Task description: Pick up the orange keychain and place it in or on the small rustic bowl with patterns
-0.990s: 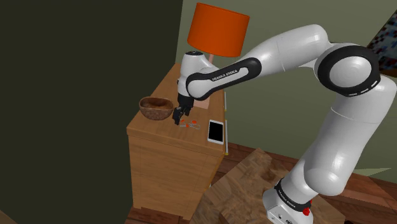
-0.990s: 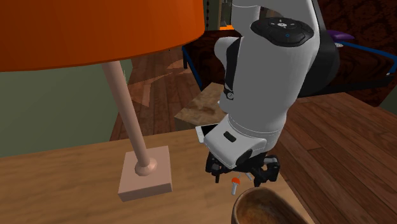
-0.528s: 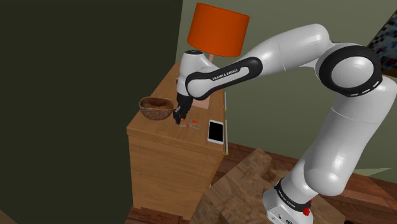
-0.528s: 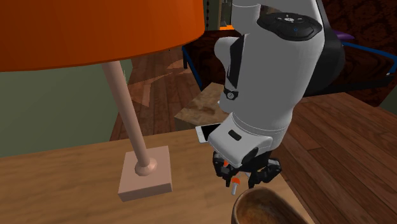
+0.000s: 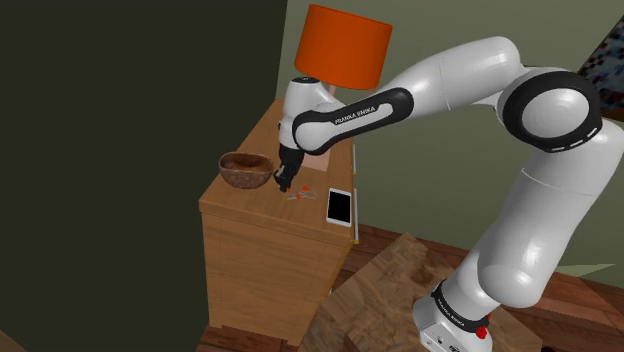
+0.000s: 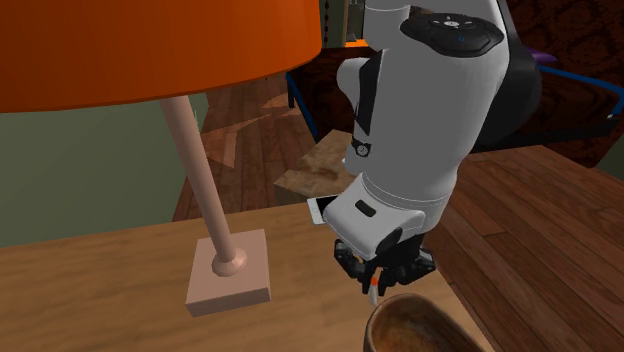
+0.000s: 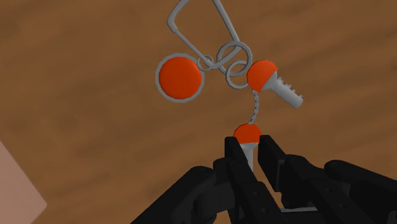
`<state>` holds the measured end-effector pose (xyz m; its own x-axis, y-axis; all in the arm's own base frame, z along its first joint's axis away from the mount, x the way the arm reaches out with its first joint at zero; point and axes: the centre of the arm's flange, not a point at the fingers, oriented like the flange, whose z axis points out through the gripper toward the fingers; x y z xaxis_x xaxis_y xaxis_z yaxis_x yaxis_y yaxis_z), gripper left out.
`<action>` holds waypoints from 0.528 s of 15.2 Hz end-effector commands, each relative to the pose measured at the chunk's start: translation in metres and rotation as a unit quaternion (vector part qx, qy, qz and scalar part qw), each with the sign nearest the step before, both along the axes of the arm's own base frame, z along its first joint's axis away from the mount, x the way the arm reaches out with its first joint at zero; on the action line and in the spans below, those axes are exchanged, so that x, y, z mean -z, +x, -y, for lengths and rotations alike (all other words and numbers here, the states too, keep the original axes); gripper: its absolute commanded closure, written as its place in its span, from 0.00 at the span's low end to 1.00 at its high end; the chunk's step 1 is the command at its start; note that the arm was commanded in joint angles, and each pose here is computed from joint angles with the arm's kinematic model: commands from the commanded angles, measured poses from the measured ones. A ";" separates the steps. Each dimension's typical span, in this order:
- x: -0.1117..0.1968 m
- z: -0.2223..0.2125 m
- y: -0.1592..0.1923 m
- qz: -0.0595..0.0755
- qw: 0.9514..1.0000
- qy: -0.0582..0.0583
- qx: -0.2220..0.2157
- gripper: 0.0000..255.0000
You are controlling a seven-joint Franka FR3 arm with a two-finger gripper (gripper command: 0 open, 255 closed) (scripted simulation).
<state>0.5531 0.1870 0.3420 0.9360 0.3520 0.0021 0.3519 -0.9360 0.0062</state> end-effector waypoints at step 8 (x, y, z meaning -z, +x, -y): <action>-0.043 0.003 0.000 -0.003 1.000 -0.001 0.002 1.00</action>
